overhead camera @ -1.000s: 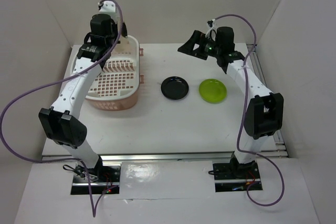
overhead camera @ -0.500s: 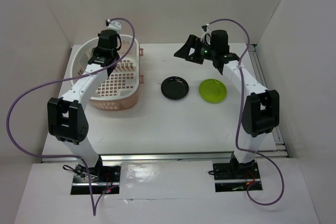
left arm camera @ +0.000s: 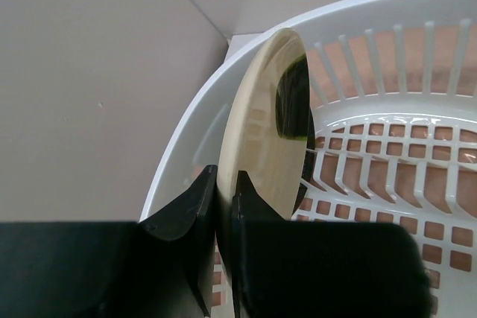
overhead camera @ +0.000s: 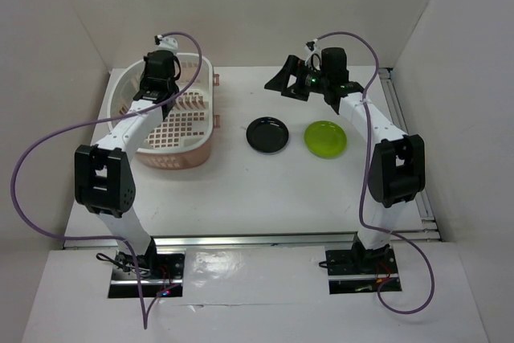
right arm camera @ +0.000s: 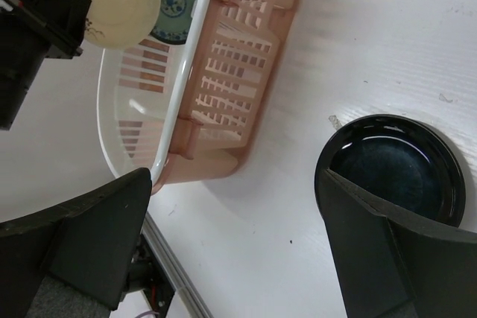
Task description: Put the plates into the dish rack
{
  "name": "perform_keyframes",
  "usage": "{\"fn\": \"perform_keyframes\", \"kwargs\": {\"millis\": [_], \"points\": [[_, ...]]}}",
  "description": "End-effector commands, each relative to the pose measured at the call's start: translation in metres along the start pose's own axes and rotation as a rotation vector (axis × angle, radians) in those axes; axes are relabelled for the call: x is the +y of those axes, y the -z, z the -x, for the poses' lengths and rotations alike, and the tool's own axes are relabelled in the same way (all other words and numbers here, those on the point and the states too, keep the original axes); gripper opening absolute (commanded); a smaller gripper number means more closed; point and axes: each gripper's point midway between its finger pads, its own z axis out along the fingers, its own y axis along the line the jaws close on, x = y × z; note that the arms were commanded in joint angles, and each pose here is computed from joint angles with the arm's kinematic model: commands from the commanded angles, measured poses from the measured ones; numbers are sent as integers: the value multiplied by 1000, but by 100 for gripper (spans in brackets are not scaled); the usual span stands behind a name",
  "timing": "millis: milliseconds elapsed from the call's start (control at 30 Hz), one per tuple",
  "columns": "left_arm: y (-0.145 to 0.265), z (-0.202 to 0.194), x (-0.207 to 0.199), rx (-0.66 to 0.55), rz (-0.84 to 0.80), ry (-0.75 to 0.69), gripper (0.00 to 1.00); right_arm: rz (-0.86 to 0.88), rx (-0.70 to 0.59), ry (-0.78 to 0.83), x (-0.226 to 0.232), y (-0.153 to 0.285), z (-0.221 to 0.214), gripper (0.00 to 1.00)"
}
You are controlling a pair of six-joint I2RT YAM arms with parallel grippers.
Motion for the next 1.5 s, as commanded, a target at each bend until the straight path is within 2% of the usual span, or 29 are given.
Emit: {"fn": "perform_keyframes", "kwargs": {"millis": [0, 200, 533, 567, 600, 767, 1367, 1400, 1467], "points": [[-13, 8, 6, -26, 48, 73, 0, 46, -14, 27, 13, -1, 4, 100], [-28, -13, -8, 25, 41, 72, 0, 61, -4, 18, 15, -1, 1, 100], [-40, -20, -24, 56, 23, 83, 0, 53, 8, 7, 8, -6, -3, 100], [-44, -32, -25, 87, 24, 79, 0, 57, 2, 12, 10, -6, 0, 100], [-46, -25, -21, 78, 22, 117, 0, 57, 2, 12, 10, -6, 0, 100], [-58, -44, -30, 130, -2, 118, 0, 70, 19, -1, 9, -9, -2, 100], [-69, -53, -54, 165, -74, 109, 0, 104, 37, -15, 9, -20, 0, 100], [-68, -55, -54, 173, -74, 113, 4, 105, 37, -15, 9, -20, 0, 100], [-68, -55, -54, 173, -74, 113, 20, 105, 37, -15, 9, -20, 0, 100]]}}
